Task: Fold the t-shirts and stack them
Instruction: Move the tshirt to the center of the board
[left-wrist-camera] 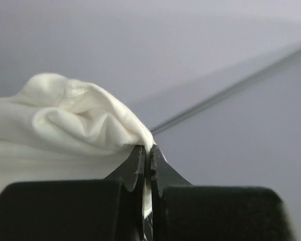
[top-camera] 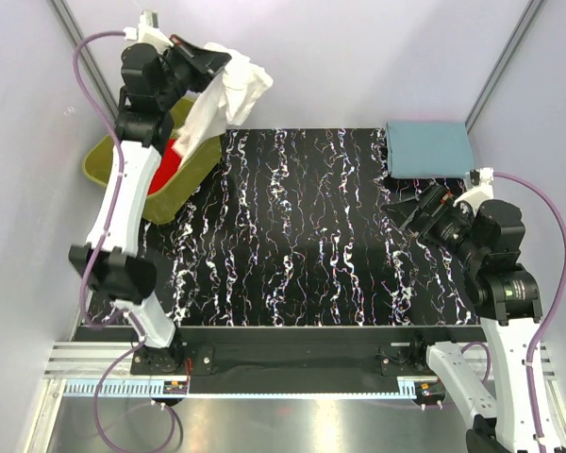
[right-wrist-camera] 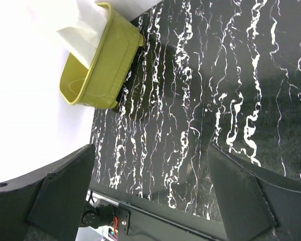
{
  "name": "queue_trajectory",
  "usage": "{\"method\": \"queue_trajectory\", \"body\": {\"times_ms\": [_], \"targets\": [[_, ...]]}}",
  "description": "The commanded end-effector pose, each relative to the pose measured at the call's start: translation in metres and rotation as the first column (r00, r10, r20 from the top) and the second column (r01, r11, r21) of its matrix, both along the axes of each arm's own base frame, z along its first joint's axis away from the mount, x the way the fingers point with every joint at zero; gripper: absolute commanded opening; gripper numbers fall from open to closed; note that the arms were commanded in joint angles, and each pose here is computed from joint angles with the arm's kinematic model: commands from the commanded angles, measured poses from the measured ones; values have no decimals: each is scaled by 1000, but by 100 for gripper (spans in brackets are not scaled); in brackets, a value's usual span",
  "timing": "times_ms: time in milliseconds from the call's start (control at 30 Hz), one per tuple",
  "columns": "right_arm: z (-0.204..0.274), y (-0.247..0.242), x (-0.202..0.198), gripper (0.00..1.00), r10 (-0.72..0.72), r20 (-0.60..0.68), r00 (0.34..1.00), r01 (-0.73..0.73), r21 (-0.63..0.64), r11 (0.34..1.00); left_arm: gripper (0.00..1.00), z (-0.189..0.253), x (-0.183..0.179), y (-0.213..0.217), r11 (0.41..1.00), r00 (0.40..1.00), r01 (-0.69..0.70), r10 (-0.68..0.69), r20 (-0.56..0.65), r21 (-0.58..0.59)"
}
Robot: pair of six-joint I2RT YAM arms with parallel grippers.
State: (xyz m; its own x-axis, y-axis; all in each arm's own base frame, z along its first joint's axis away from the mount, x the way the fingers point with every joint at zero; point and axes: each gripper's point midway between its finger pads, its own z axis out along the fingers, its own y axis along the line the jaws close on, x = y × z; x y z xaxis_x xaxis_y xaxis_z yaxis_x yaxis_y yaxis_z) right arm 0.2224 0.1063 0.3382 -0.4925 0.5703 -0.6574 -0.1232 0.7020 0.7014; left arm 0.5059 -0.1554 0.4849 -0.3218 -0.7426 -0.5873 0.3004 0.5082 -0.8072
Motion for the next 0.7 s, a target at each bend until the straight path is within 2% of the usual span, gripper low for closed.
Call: {"method": "queue_trajectory", "body": {"times_ms": [0, 33, 100, 133, 167, 233, 367, 400, 467, 500, 533, 600, 633, 667], "targets": [[18, 2, -10, 100, 9, 29, 1000, -9, 10, 1000, 0, 108, -110, -32, 987, 943, 121, -148, 297, 108], [14, 0, -12, 100, 3, 8, 1000, -3, 2, 1000, 0, 121, -141, -39, 983, 928, 146, -176, 330, 114], [12, -2, -15, 100, -6, -8, 1000, 6, -3, 1000, 0, 126, -164, -42, 981, 919, 153, -186, 348, 121], [11, -2, -19, 100, -9, -21, 1000, 9, -5, 1000, 0, 139, -194, -42, 979, 897, 171, -203, 392, 116], [12, -3, -20, 100, -11, -21, 1000, 11, -4, 1000, 0, 125, -194, -45, 976, 909, 184, -214, 359, 117], [9, -3, -23, 100, -10, -35, 999, 10, -2, 1000, 0, 124, -218, -46, 971, 898, 213, -238, 369, 107], [0, -3, -24, 100, -13, -63, 998, 13, 0, 1000, 0, 71, -222, -58, 954, 916, 263, -294, 275, 142], [-2, -3, -23, 100, -13, -69, 998, 13, -1, 1000, 0, 29, -211, -66, 944, 930, 293, -319, 181, 154], [-12, -2, -19, 100, -13, -99, 995, 12, -1, 1000, 0, -13, -207, -73, 928, 931, 328, -349, 106, 175], [-20, -1, -15, 100, -12, -127, 992, 11, -3, 1000, 0, -63, -200, -78, 914, 931, 360, -364, -11, 188], [-26, -2, -13, 100, -15, -147, 989, 14, -8, 1000, 0, -96, -197, -79, 907, 928, 372, -362, -84, 196], [-45, -1, -9, 100, -13, -199, 980, 10, -17, 1000, 4, -150, -196, -80, 890, 911, 402, -366, -191, 215], [-54, 2, -6, 100, 9, -226, 974, -13, -14, 1000, 13, -207, -199, -79, 876, 883, 428, -353, -309, 222], [-61, 5, -5, 100, 26, -247, 969, -29, -7, 1000, 35, -236, -201, -75, 865, 870, 434, -329, -368, 251]]}}
